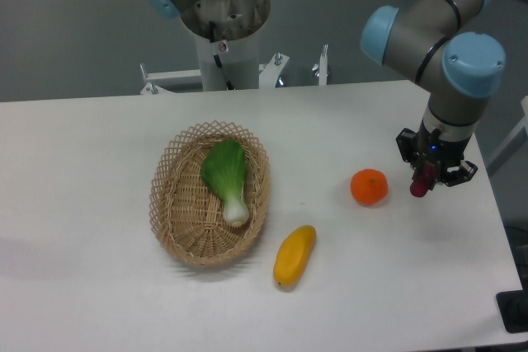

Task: Place the sweet potato in the basket
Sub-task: 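Carry the held purple sweet potato over to the wicker basket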

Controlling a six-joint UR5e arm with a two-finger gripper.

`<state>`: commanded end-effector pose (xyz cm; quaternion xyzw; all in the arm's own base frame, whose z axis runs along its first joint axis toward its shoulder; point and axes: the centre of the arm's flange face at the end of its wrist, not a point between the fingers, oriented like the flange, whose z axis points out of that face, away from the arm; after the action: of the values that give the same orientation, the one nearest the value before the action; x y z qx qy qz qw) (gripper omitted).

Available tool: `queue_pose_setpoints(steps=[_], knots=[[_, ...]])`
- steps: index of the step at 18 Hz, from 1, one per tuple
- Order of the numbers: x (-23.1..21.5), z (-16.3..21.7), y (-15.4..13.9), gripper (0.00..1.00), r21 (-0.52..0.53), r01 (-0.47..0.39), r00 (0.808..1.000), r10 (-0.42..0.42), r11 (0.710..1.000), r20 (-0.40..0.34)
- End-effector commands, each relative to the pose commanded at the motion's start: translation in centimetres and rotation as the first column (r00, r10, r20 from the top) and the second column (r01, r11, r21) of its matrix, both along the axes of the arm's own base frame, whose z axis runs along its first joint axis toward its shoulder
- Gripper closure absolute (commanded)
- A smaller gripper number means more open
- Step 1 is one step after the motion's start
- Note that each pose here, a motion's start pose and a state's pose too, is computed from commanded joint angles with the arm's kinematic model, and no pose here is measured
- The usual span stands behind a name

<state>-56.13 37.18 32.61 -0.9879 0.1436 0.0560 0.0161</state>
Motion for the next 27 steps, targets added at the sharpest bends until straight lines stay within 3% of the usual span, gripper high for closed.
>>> queue_pose_setpoints(steps=[4, 10, 19, 27], knots=[[0.5, 0.0, 0.6, 0.98, 0.004, -0.001, 1.0, 0.001, 1.0, 0.002], [3.6, 0.1, 3.9, 0.98, 0.004, 0.003, 1.0, -0.003, 1.0, 0.009], [15.6, -1.0, 13.4, 0.99, -0.002, 0.065, 0.997, -0.065, 0.998, 0.047], [25.7, -3.4, 15.6, 0.99, -0.042, 0.211, 0.974, -0.207, 0.977, 0.088]])
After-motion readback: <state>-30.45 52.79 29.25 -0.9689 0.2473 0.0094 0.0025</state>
